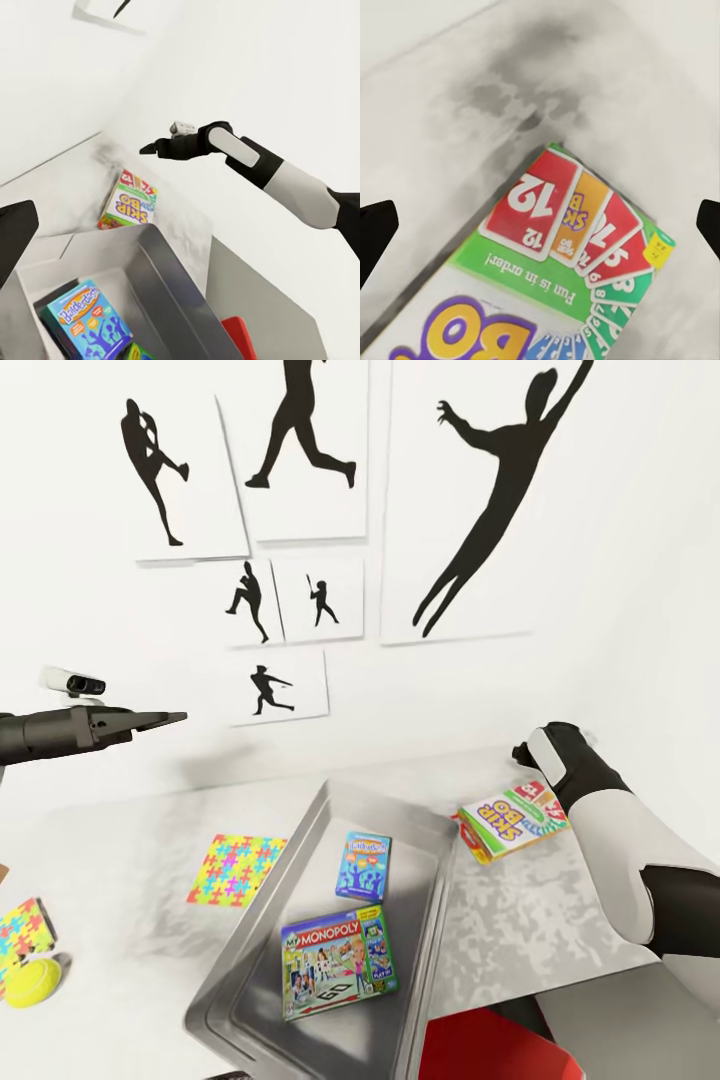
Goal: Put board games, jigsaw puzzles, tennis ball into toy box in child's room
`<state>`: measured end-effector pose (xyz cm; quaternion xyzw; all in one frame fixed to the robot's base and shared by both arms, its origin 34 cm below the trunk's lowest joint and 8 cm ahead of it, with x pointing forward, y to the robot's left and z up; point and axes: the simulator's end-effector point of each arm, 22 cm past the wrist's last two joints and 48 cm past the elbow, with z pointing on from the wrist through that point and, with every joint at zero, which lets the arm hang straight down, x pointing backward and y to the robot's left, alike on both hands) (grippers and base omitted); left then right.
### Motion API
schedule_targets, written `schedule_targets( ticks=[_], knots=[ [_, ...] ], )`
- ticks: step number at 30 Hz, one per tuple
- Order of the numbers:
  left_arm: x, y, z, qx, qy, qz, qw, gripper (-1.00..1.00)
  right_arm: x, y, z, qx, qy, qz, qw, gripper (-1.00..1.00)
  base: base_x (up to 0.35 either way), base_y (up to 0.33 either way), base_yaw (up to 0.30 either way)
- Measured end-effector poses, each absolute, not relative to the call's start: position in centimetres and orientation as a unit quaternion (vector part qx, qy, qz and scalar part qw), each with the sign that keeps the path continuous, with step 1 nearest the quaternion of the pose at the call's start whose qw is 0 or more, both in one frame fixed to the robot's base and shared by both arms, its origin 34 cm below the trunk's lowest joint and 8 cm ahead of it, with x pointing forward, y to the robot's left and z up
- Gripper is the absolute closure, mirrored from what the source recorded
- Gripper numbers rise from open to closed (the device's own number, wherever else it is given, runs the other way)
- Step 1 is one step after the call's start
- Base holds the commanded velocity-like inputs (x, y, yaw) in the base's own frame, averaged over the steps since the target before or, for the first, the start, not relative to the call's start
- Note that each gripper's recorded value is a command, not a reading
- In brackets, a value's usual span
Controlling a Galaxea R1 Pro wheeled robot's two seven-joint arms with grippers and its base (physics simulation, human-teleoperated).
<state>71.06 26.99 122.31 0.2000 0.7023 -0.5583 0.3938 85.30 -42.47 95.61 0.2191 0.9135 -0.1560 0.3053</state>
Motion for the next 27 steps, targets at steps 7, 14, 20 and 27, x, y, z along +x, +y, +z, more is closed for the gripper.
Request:
schedule_targets(
  ticks=[7,14,20,27],
  knots=[
    [71.3,27.0,121.6,0.197,0.704,-0.559,0.390,-1.00,85.3,-42.5,94.8,0.218,0.915,-0.157,0.300,-1.00,0.000,0.000,0.000],
    [71.6,26.9,120.9,0.194,0.706,-0.561,0.386,-1.00,85.2,-42.4,93.9,0.217,0.917,-0.158,0.295,-1.00,0.000,0.000,0.000],
    [71.8,26.9,120.3,0.191,0.708,-0.562,0.382,-1.00,85.2,-42.4,93.2,0.216,0.918,-0.159,0.291,-1.00,0.000,0.000,0.000],
    [72.0,26.9,119.6,0.188,0.710,-0.563,0.378,-1.00,86.5,-42.1,94.0,0.215,0.917,-0.153,0.300,-1.00,0.000,0.000,0.000]
  ],
)
